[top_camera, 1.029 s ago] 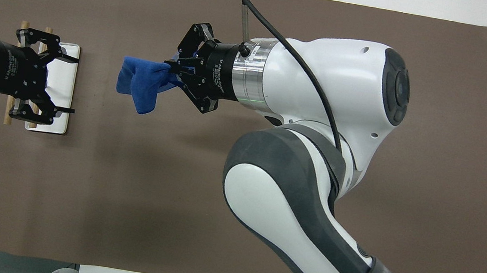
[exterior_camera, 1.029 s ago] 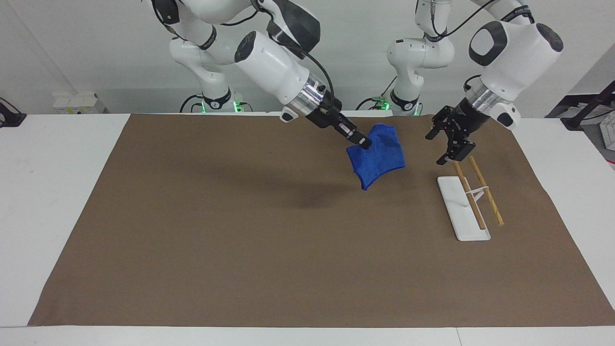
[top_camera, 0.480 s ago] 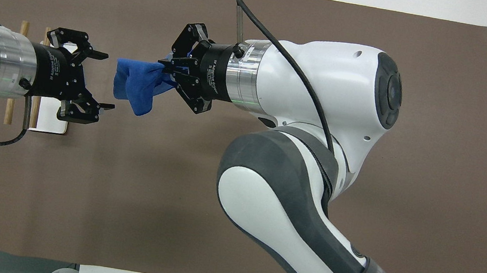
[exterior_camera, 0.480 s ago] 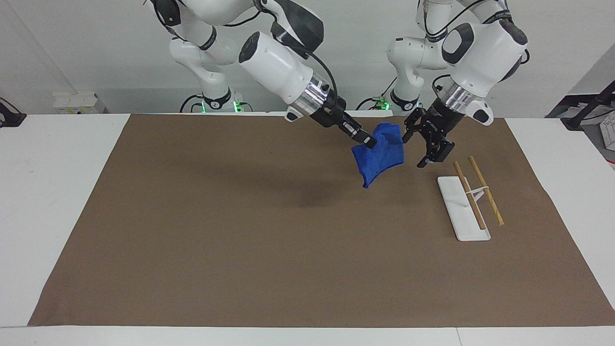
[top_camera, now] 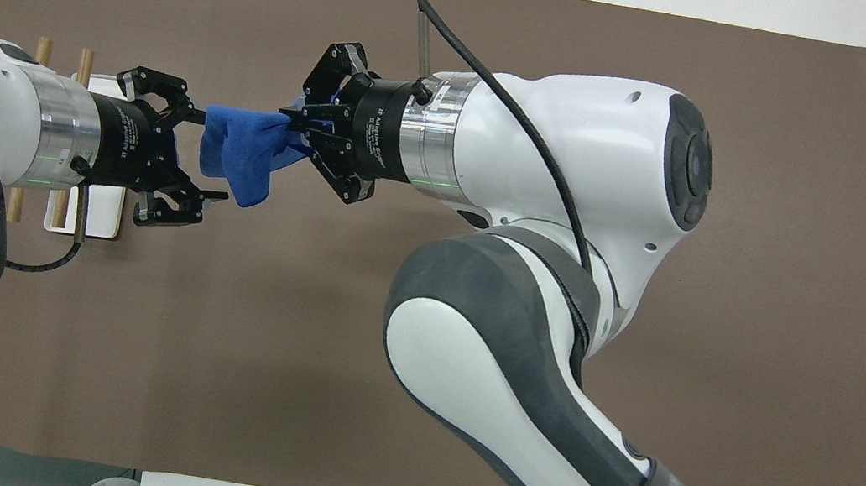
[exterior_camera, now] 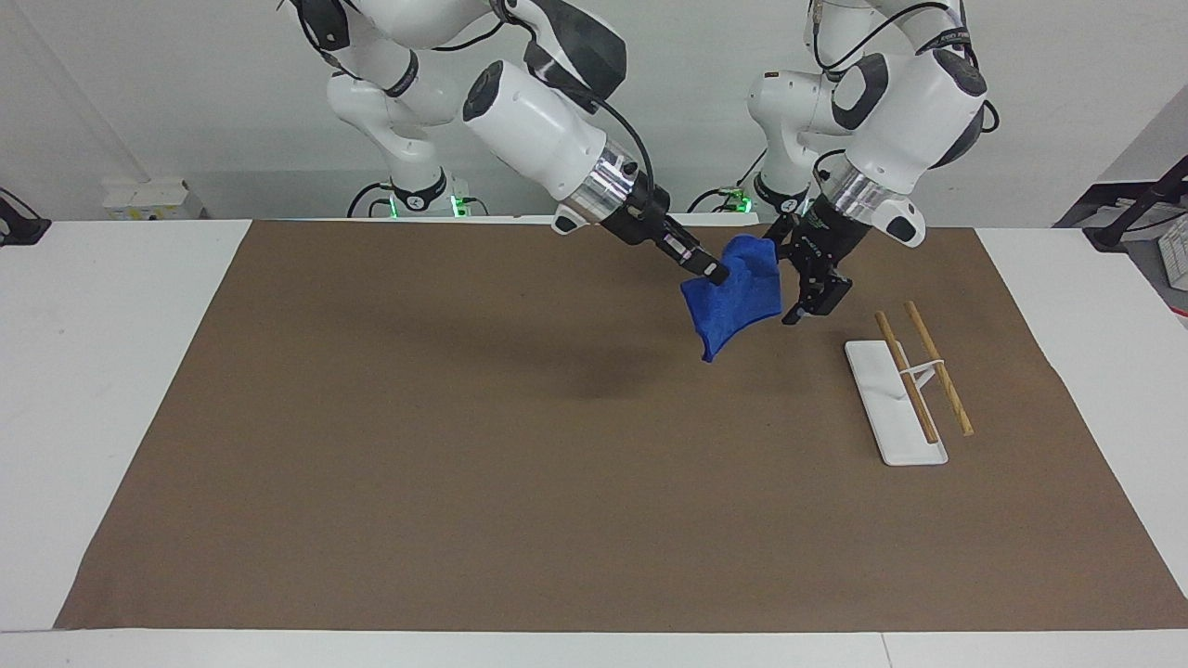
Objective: Right arm passes towel to left arm to hang
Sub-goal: 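Close the left gripper on the towel held by the right gripper, then open the right gripper and withdraw it while the left gripper carries the towel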
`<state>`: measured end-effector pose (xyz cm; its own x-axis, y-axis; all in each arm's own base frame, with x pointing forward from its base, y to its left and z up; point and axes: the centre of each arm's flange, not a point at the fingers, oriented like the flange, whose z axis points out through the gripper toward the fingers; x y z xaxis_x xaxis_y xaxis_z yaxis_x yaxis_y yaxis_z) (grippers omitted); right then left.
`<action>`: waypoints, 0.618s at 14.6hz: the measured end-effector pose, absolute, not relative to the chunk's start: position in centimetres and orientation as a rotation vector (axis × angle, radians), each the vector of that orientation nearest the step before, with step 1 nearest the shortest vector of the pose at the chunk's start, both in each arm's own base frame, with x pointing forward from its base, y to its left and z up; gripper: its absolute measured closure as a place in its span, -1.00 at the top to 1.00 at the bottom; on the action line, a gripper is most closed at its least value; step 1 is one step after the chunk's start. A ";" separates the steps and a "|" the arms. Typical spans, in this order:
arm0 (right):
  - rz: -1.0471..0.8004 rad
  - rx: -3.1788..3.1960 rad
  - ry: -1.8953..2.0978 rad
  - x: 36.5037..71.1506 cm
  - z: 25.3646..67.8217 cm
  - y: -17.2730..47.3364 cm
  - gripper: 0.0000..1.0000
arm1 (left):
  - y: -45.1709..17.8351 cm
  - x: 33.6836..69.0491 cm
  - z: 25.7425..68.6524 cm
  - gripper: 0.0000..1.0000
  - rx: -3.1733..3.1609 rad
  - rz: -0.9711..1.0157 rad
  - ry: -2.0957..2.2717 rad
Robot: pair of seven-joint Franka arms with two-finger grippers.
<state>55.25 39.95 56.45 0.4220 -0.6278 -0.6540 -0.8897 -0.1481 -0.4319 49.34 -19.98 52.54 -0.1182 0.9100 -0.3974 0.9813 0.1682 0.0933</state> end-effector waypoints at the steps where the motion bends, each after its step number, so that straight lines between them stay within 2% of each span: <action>1: 0.409 -1.869 1.294 55.3 56.4 40.0 -0.89 | -20.0 49.5 52.3 0.51 1.788 -0.268 2.093; 2: 0.409 -1.869 1.294 55.3 56.4 40.0 -0.89 | -20.0 49.6 52.1 0.41 1.783 -0.267 2.096; 4: 0.410 -1.869 1.294 55.3 56.4 40.0 -0.89 | -20.1 49.8 51.8 -0.12 1.783 -0.267 2.099; 8: 0.410 -1.869 1.294 55.2 56.4 40.0 -0.89 | -20.2 49.7 51.7 -0.96 1.786 -0.268 2.098; 9: 0.410 -1.869 1.294 55.2 56.4 40.0 -0.89 | -20.2 49.7 51.7 -0.96 1.786 -0.268 2.097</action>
<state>55.24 39.98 56.43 0.4221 -0.6273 -0.6545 -0.8899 -0.1487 -0.4313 49.74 -20.19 51.71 -0.1269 0.9089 -0.3973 0.9796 0.1778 0.0938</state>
